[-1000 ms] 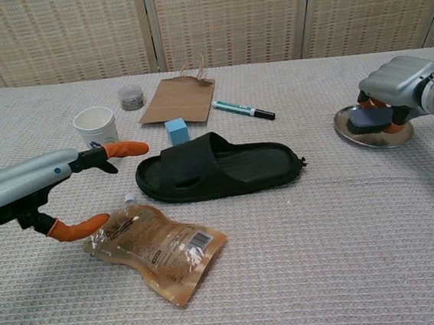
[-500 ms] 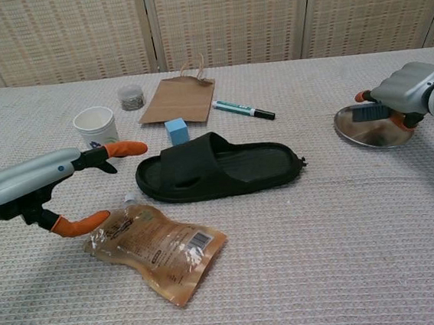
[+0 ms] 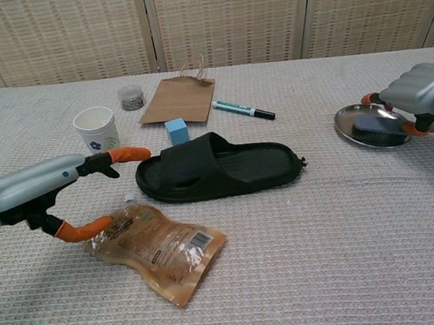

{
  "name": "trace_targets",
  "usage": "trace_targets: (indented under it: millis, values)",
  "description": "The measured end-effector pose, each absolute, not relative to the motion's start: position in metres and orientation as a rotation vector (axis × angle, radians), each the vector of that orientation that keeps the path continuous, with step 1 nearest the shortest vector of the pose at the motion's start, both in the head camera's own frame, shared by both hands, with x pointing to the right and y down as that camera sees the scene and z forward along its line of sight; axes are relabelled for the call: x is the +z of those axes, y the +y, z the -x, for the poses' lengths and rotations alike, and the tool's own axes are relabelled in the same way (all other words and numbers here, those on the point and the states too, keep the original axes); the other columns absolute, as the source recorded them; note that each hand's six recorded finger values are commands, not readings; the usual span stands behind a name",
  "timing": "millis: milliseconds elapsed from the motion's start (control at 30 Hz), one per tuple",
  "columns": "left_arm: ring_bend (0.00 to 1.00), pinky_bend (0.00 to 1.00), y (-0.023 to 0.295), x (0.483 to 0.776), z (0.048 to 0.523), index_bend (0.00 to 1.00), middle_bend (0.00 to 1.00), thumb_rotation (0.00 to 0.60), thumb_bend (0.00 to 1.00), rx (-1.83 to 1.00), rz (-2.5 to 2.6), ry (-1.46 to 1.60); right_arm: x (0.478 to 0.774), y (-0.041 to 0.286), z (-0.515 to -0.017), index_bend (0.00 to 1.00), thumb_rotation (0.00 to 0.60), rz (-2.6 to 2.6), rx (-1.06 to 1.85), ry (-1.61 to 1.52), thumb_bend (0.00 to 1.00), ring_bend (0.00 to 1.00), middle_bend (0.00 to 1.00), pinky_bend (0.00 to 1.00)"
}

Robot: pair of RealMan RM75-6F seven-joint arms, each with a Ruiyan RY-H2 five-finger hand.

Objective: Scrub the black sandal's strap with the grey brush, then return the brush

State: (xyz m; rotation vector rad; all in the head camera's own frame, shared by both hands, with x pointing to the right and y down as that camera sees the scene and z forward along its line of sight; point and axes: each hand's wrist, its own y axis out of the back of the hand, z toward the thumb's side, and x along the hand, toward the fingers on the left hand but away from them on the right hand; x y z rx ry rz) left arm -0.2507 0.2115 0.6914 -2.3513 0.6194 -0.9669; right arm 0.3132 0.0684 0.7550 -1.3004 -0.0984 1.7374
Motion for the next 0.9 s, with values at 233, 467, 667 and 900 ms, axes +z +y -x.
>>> trace_targets:
  millis: [233,467,667,900]
  values:
    - [0.00,0.15,0.207,0.680,0.269,0.00,0.00,0.600,0.47,-0.977,2.310,0.641,0.723,0.068,-0.311,0.00,0.600,1.383,1.685,-0.286,0.16,0.00,0.04,0.12]
    - [0.00,0.10,0.201,0.652,0.338,0.00,0.00,0.600,0.46,-1.100,2.092,0.706,0.645,0.096,-0.339,0.00,0.600,1.494,1.451,-0.703,0.11,0.00,0.00,0.00]
    - [0.00,0.09,0.211,0.618,0.390,0.00,0.00,0.600,0.46,-1.141,1.888,0.885,0.571,0.172,-0.413,0.00,0.600,1.372,1.394,-0.937,0.11,0.00,0.00,0.00]
    - [0.00,0.09,0.247,0.590,0.447,0.00,0.00,0.600,0.46,-1.253,1.717,0.973,0.526,0.246,-0.465,0.00,0.600,1.278,1.500,-1.021,0.11,0.00,0.00,0.00]
